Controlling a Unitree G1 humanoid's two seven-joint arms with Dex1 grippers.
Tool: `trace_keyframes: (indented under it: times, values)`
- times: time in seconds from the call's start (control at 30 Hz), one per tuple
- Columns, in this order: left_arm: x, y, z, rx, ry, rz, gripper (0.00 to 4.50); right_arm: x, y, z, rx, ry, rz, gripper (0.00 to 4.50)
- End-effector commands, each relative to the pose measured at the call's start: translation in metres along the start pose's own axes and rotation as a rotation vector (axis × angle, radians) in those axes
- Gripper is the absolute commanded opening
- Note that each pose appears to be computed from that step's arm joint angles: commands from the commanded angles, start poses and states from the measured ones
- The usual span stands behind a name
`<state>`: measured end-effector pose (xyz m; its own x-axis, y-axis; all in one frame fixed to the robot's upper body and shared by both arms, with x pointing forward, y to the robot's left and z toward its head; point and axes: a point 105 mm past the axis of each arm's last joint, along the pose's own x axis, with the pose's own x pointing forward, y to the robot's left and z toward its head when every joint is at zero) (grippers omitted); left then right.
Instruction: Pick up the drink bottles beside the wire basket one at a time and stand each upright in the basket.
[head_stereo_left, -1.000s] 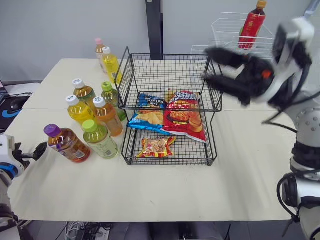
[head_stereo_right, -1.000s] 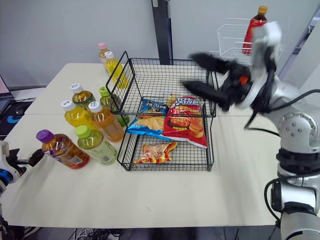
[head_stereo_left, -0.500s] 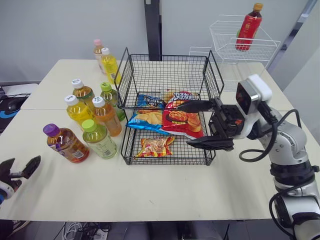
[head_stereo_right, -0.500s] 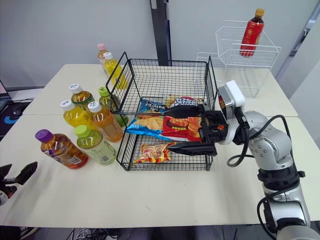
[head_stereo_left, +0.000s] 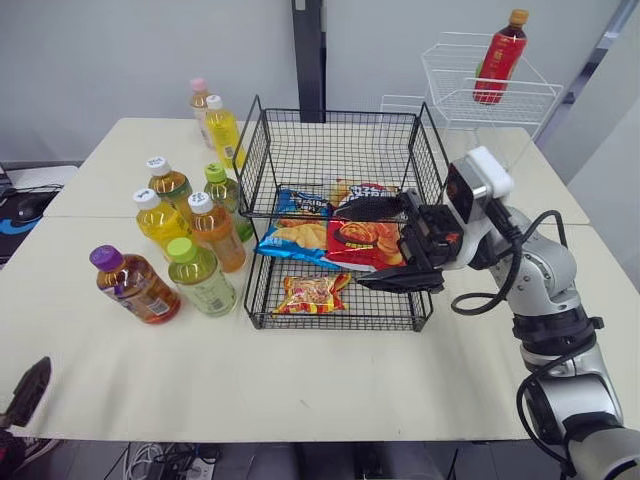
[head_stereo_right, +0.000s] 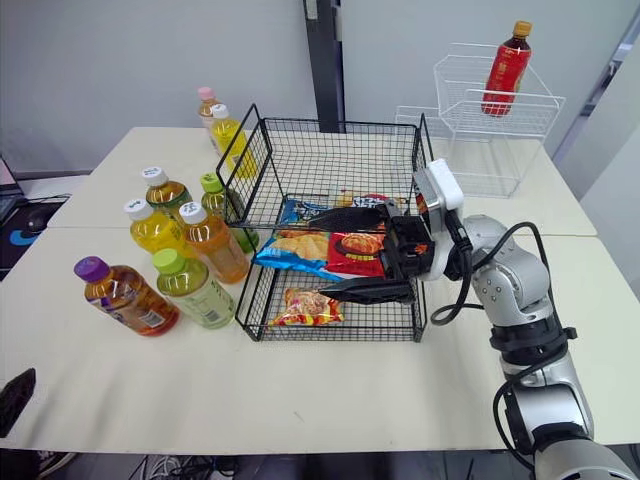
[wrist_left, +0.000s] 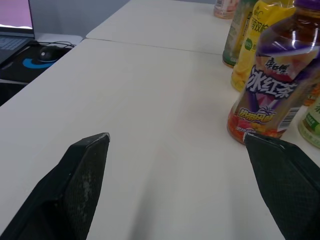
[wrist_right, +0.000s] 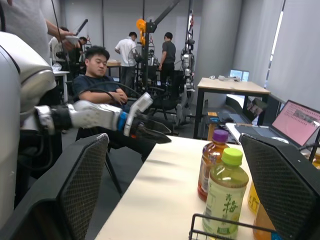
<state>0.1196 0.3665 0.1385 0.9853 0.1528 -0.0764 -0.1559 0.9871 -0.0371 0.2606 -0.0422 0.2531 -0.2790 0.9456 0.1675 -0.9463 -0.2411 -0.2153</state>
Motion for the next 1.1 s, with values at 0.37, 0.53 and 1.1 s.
trace_keyframes:
  times: [0.37,0.53,1.1]
  values:
    - [0.002,-0.043,0.050,0.081,-0.091,-0.065,4.46,0.009,0.006,0.004,-0.015,-0.030,0.036,4.50]
    - [0.017,-0.050,0.053,0.078,-0.107,-0.086,4.46,0.009,0.003,0.007,-0.035,-0.036,-0.001,4.50]
    - [0.107,-0.073,0.064,0.104,-0.112,-0.196,4.46,0.010,-0.006,0.005,-0.107,0.091,-0.186,4.50]
